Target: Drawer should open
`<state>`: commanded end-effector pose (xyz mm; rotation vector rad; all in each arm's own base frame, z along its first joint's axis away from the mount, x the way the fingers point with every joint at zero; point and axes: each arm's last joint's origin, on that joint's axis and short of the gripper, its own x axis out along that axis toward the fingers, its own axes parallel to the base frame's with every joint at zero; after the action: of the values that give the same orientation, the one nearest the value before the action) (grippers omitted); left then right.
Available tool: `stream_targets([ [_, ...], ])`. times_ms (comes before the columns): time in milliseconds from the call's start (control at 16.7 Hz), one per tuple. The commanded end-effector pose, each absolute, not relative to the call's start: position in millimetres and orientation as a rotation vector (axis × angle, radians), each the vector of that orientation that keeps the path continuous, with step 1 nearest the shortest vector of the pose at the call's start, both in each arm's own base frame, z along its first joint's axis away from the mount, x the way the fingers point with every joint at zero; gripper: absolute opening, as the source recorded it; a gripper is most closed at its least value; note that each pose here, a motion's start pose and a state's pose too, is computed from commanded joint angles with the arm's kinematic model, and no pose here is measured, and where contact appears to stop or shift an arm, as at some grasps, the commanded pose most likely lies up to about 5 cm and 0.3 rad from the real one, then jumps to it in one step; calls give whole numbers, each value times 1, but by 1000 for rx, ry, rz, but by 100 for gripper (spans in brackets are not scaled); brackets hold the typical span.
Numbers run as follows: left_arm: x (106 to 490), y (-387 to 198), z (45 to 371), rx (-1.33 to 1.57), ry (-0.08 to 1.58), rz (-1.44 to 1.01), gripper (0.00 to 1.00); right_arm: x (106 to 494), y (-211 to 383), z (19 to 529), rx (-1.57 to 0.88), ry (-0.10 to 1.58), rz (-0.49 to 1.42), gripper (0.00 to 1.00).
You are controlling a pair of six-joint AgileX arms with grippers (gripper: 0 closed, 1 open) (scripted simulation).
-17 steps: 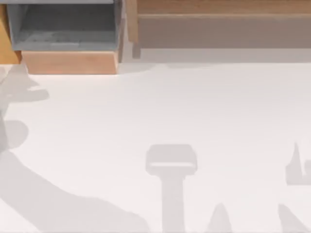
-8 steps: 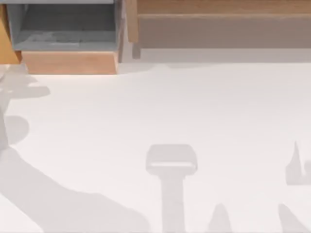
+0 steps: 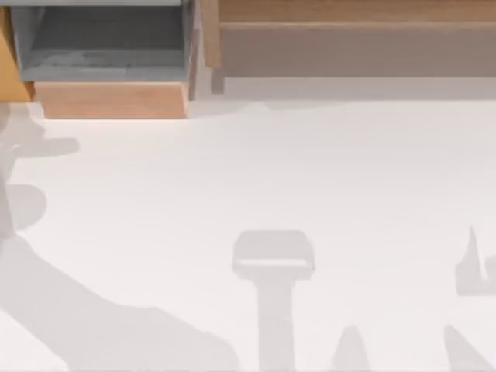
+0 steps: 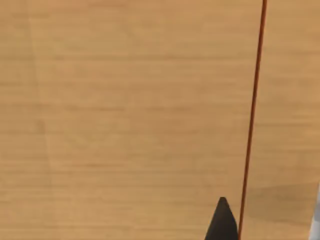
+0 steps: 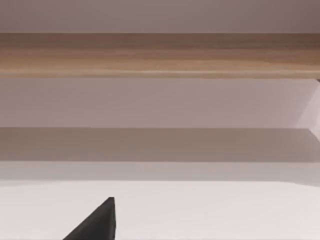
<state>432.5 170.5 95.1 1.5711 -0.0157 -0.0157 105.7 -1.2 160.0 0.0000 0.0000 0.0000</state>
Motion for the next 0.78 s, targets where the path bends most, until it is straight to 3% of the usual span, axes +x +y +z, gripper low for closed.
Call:
stream_targets([
  [120,433,171,95,1571,-16,-16,2,106,-1,160,0,0,0,100],
  [180,433,171,95,1571,-16,-16,0,106,-1,160,0,0,0,100],
  [780,428,173,92,1561,-3,-23,0,106,-1,160,0,0,0,100],
])
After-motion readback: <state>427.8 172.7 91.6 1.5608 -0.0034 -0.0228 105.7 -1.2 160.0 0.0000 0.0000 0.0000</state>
